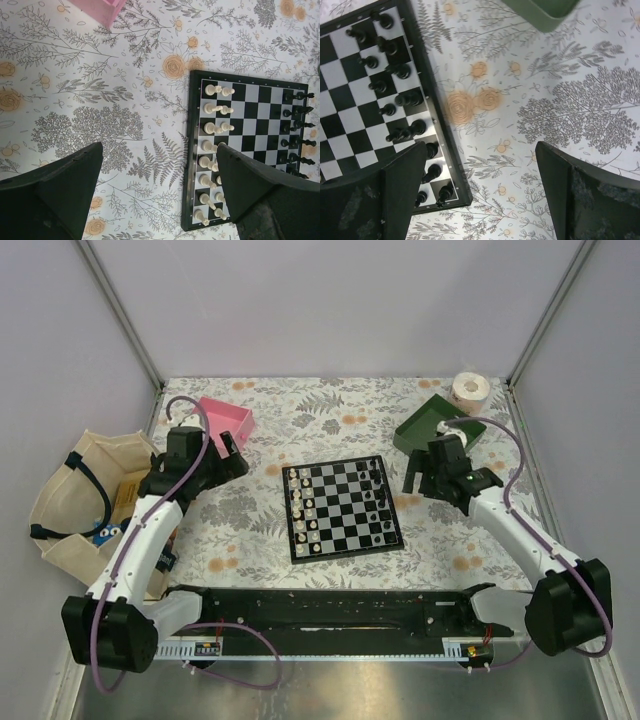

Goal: Set up the chess pieces on the board

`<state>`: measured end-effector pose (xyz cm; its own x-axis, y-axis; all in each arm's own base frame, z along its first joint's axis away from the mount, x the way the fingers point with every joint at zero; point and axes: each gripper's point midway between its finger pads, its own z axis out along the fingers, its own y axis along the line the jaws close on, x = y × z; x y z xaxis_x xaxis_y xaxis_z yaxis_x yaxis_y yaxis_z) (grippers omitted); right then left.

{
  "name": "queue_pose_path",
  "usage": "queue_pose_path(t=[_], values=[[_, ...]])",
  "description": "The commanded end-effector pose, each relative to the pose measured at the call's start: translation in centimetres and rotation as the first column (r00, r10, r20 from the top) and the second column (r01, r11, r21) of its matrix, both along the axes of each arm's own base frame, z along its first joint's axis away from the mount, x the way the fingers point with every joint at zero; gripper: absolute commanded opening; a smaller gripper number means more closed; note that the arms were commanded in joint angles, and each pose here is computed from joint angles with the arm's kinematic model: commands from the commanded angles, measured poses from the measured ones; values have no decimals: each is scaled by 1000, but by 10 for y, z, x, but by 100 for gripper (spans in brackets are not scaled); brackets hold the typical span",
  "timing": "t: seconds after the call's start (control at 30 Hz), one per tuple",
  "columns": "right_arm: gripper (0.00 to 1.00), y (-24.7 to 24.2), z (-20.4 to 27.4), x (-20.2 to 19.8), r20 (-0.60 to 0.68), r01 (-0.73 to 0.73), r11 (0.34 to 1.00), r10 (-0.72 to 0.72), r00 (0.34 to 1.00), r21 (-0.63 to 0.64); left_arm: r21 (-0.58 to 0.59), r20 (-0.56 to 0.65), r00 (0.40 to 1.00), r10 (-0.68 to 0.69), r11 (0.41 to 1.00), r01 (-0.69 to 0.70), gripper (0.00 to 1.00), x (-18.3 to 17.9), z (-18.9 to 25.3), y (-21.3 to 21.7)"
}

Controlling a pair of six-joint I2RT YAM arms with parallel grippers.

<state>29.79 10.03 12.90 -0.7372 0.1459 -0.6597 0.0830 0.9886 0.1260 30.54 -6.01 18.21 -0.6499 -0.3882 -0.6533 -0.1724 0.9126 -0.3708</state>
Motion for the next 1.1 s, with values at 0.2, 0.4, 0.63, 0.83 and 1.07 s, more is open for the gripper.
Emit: queue_pose_path(t=[0.2,0.4,0.63,0.83,1.07], values=[[100,-41,4,11,-5,205,963,-208,978,173,44,124,988,89,994,-95,99,22,20,-13],[100,6,11,11,24,-41,943,35,999,330,44,169,985,39,998,-47,99,31,27,-35],[81,98,22,-10,8,-326,891,341,940,315,44,148,989,9,999,-16,99,34,17,-47],[68,169,11,-30,-32,-443,850,470,882,285,58,156,988,-13,998,4,99,29,19,-47],[60,223,-24,-39,-129,-472,847,511,850,244,84,173,985,-23,996,8,99,18,28,-40]])
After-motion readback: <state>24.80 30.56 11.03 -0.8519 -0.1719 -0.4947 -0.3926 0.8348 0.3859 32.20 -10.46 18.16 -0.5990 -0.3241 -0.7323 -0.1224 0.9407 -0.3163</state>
